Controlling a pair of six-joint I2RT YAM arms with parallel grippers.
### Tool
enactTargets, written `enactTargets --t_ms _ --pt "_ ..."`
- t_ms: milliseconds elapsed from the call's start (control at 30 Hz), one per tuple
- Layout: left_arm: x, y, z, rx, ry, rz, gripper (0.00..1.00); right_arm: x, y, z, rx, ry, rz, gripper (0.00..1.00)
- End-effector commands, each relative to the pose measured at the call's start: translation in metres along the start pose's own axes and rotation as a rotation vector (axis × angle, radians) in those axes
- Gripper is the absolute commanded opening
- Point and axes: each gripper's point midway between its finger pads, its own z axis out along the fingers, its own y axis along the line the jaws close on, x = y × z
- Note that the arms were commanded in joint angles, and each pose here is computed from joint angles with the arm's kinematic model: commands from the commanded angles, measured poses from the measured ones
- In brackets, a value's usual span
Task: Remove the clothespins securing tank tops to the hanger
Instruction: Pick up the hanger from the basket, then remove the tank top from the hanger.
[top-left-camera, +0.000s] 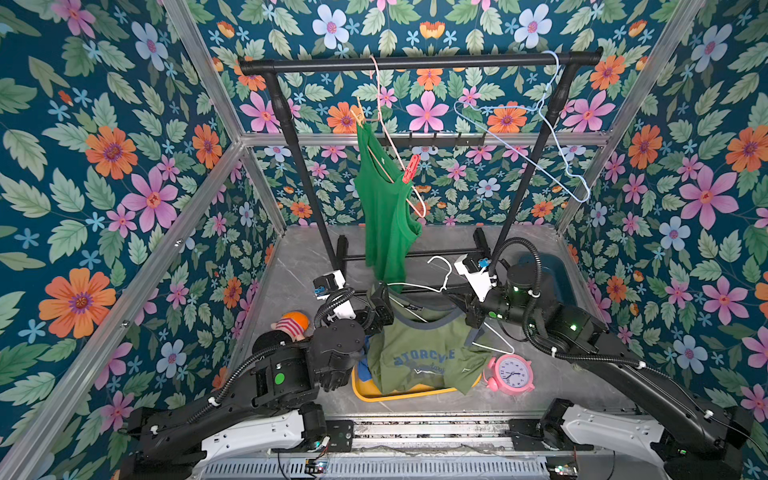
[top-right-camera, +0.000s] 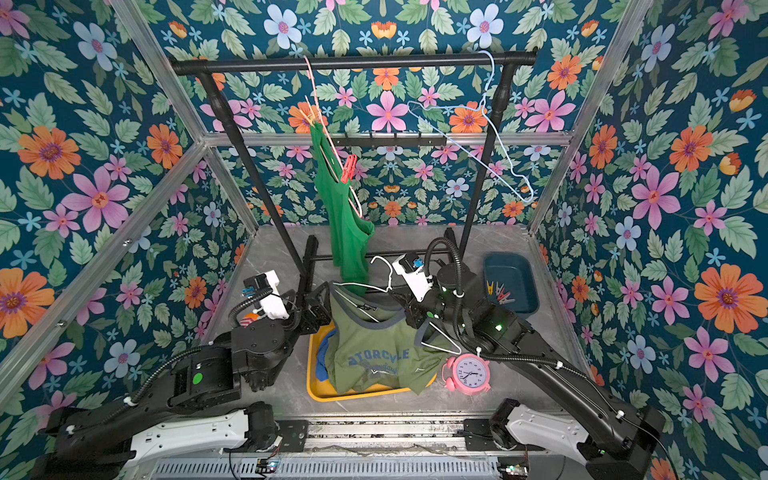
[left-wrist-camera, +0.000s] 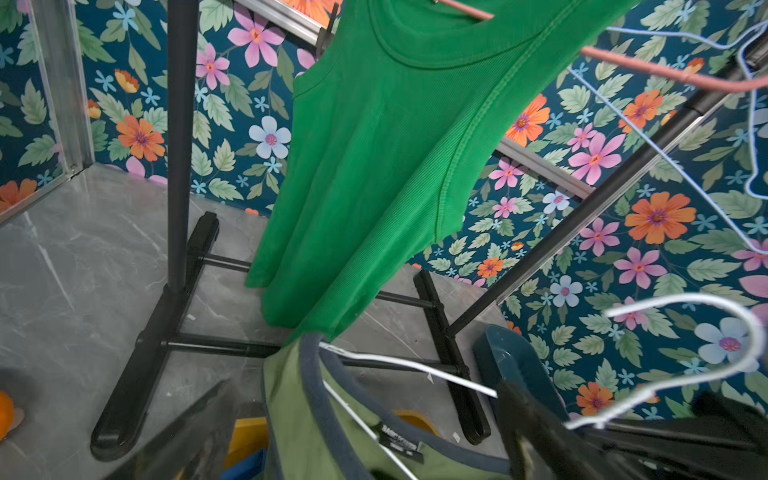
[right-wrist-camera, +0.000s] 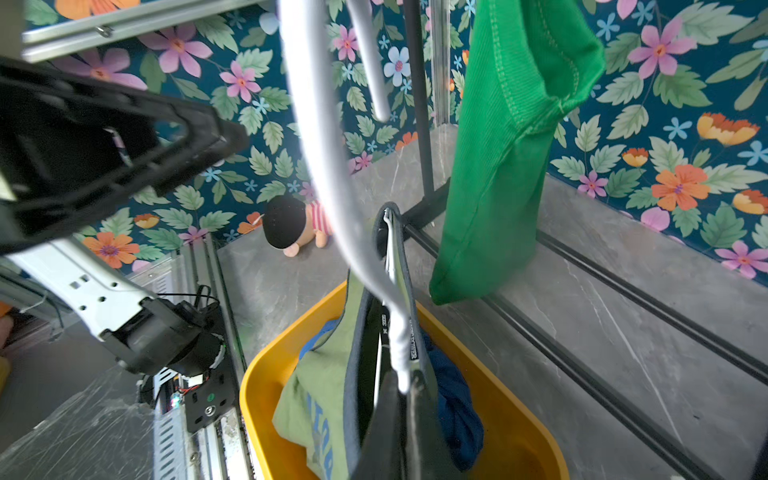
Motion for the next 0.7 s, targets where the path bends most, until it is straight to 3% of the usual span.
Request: enactTargets --t_ms 0,267,667 --pt "0.002 0.007 0.001 -0.033 -0.017 -0.049 0.99 -0.01 0.011 -0.015 -0.045 -0.035 -0.015 0.0" --pt "0.02 0.019 0.006 -0.069 -0.021 -0.073 0.99 -0.024 0.031 -0.048 -0.111 -0.098 -0.038 0.0" --pt "0.034 0.028 0.013 -0.138 -0.027 -0.102 0.98 -0.032 0.044 -0.068 -0.158 -0.149 -0.061 0.0"
